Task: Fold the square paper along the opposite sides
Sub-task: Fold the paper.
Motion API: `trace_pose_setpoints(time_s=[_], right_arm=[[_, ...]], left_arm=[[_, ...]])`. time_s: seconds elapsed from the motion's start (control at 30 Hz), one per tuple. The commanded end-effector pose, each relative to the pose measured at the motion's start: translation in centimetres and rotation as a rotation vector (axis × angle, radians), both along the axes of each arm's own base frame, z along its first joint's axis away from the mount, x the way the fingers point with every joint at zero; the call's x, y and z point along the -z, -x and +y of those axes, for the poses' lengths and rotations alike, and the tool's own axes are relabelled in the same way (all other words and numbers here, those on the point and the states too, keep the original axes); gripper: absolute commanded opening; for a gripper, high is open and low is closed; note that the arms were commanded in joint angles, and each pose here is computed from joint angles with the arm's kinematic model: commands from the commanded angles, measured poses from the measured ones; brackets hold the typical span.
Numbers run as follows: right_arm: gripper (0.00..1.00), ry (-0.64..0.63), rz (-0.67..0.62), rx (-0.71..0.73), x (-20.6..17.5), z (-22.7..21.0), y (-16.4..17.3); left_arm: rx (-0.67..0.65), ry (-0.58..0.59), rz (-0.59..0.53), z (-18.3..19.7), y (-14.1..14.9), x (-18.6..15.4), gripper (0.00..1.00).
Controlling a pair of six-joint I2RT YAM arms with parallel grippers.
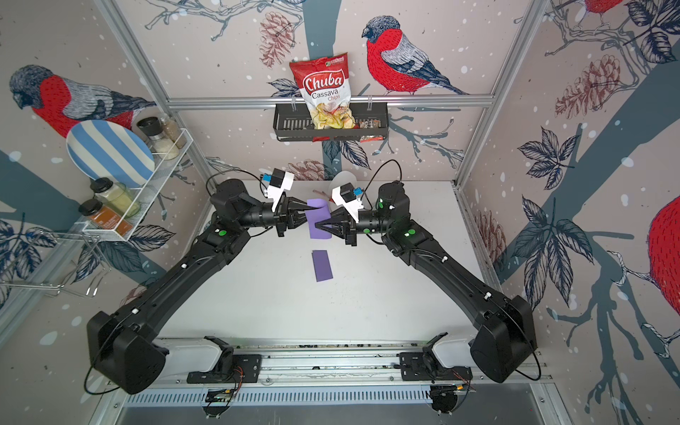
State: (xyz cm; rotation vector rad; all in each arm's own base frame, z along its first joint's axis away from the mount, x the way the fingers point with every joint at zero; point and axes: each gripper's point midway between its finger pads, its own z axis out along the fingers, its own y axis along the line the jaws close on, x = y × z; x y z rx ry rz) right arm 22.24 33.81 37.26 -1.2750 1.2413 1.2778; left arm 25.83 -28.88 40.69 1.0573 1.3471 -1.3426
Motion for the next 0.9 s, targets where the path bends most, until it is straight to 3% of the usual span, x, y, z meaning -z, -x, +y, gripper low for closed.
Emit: trace_pose_setpoints(time_s=[0.0, 0.5, 0.63, 0.87], right_arm=[[0.11, -0.026, -0.029, -0.016, -0.89, -0.02, 0.44], [0.07, -0.025, -0.032, -0.019, -0.82, 0.00, 0.60], [0.00, -0.024, -0.035, -0.023, -0.77, 0.04, 0.75], [0.00, -0.016, -0.046, -0.032, -0.54, 0.07, 1.12]], left_arm=[[0.003, 0.010, -0.027, 0.12, 0.19, -0.49, 0.00], [-0.001, 0.010, -0.030, 0.17, 0.18, -0.48, 0.00], [-0.001, 0.009, -0.029, 0.18, 0.19, -0.46, 0.00], [-0.003, 0.013, -0.040, 0.27, 0.35, -0.78, 0.00]])
